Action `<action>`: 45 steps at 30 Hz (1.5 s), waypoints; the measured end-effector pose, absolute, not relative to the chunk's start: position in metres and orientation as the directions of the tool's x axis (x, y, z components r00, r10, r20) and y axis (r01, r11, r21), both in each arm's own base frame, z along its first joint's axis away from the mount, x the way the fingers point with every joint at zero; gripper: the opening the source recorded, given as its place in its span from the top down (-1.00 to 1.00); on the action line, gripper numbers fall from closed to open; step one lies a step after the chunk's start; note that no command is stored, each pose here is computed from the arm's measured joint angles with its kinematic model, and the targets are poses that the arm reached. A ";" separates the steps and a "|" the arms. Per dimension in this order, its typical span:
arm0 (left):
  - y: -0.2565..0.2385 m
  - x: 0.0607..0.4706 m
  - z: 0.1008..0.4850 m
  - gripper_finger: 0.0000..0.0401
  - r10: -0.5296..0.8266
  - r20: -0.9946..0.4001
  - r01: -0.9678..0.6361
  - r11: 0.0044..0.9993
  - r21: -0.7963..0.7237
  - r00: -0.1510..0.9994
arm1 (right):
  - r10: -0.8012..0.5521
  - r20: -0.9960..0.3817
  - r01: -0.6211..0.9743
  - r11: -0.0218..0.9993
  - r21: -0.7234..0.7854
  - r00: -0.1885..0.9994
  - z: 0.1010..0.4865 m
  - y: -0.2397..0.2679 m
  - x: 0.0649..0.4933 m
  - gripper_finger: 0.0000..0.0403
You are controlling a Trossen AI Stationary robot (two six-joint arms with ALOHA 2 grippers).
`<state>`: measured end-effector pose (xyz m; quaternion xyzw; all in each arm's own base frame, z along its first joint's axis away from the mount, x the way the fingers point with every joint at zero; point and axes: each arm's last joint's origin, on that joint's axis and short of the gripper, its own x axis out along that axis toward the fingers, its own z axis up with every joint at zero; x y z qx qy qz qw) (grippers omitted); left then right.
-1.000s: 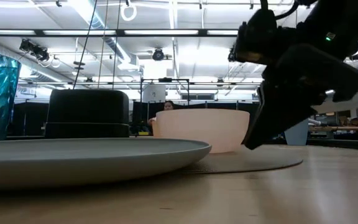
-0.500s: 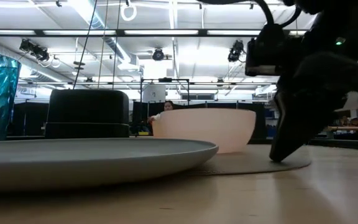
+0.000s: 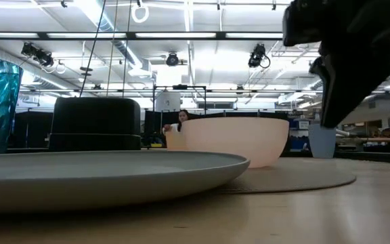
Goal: Arrange a breakfast setting
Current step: Adjust the pink bowl on the gray placemat, then put the blue cup on the top right of the table above the gray placemat
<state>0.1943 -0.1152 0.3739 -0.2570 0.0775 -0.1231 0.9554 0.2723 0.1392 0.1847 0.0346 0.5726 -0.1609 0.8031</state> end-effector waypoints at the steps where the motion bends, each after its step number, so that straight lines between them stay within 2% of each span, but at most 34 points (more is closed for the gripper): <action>1: -0.115 0.194 0.374 0.17 -0.275 -0.085 0.196 0.840 -0.506 0.958 | -0.252 -0.931 0.292 0.941 -0.172 0.265 0.187 0.132 0.270 0.77; 4: -0.115 0.194 0.374 0.17 -0.273 -0.084 0.198 0.847 -0.494 0.958 | -0.333 -0.921 0.248 0.927 -0.280 0.204 0.191 0.114 0.268 0.77; 7: -0.115 0.194 0.374 0.17 -0.273 -0.083 0.199 0.849 -0.489 0.959 | -0.351 -0.918 0.203 0.927 -0.314 0.186 0.190 0.099 0.274 0.77; 20: -0.115 0.194 0.374 0.17 -0.272 -0.081 0.195 0.840 -0.507 0.959 | -0.308 -0.916 0.213 0.943 -0.257 0.259 0.185 0.069 0.300 0.77; 28: -0.115 0.194 0.374 0.17 -0.272 -0.081 0.195 0.839 -0.508 0.959 | -0.301 -0.921 0.236 0.941 -0.244 0.249 0.189 0.057 0.301 0.77; 34: -0.112 0.196 0.374 0.17 -0.240 -0.081 0.170 0.851 -0.497 0.967 | -0.266 -0.928 0.258 0.945 -0.199 0.260 0.229 0.052 0.283 0.77; 39: -0.103 0.200 0.374 0.17 -0.166 -0.080 0.108 0.871 -0.478 0.983 | -0.264 -0.891 0.290 0.944 -0.159 0.370 0.281 0.047 0.261 0.77; 45: -0.092 0.206 0.376 0.17 -0.098 -0.060 0.057 0.874 -0.482 0.993 | -0.369 -0.787 0.482 0.870 -0.104 0.495 0.324 0.028 0.229 0.77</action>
